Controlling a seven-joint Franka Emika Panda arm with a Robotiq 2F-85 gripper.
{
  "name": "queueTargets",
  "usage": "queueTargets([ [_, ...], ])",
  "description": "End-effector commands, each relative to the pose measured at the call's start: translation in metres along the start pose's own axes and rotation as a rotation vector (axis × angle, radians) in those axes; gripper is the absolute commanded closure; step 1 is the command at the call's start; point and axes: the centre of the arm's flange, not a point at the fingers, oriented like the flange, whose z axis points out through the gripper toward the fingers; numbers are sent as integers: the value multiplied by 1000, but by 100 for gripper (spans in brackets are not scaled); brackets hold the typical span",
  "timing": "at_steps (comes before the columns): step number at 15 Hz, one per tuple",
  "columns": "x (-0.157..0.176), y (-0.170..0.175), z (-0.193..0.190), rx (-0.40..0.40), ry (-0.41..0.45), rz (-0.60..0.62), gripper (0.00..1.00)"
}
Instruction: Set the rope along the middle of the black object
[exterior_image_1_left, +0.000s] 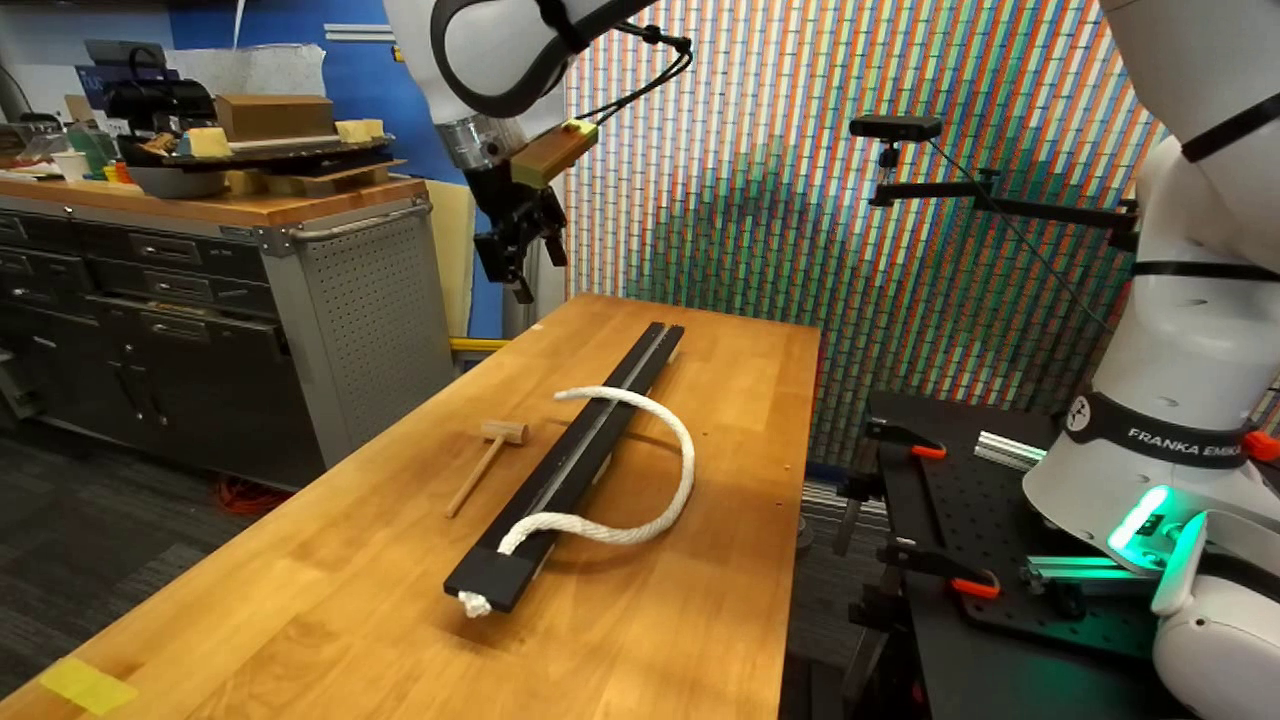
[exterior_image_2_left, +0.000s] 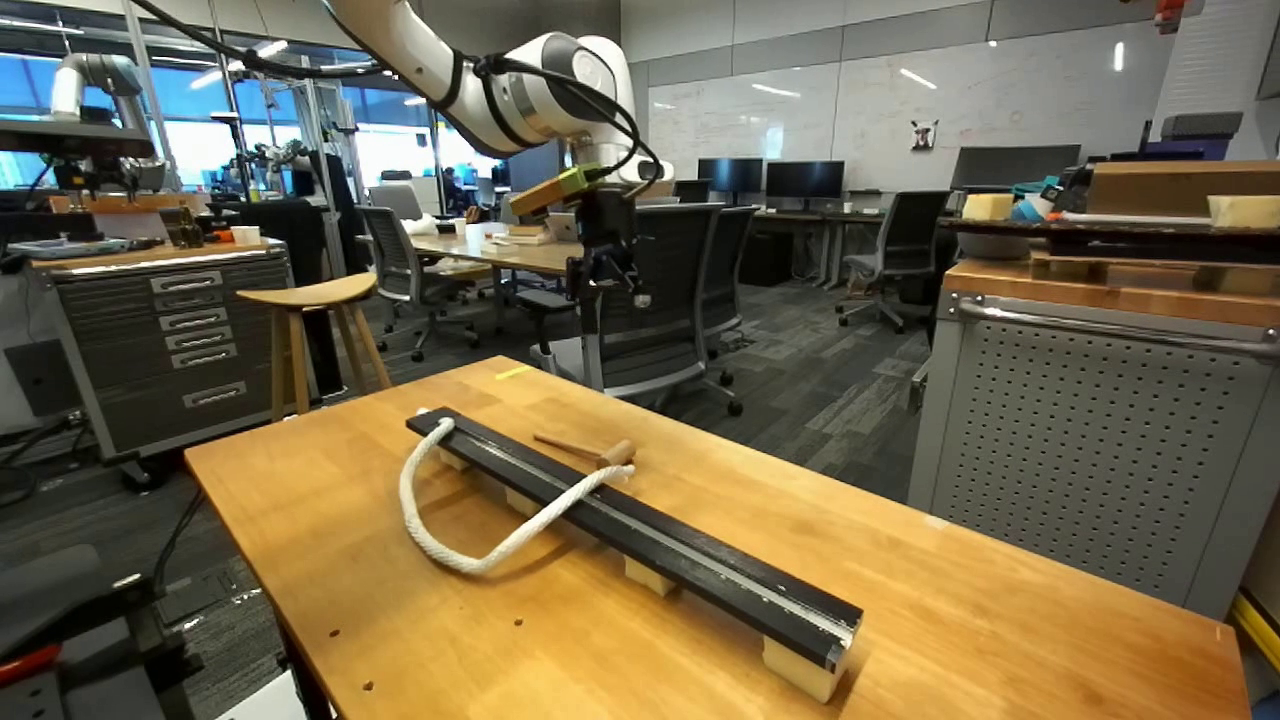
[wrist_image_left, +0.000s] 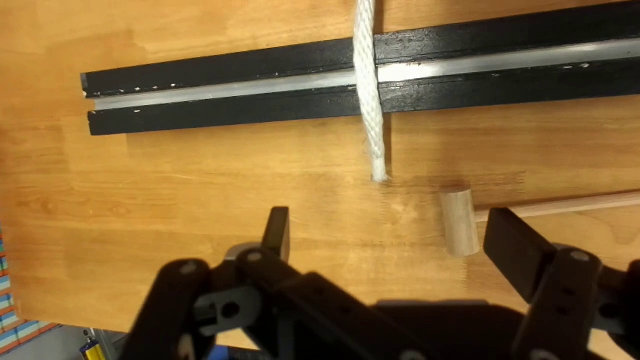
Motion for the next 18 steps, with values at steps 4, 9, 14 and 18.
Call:
queueTargets([
  [4,41,-11,33,57,-126,-5,0],
  [9,44,-11,57,88,-194,-47,0],
  [14,44,-6,67,83,-168,-32,0],
  [18,44,-12,85,94,-145,-24,0],
])
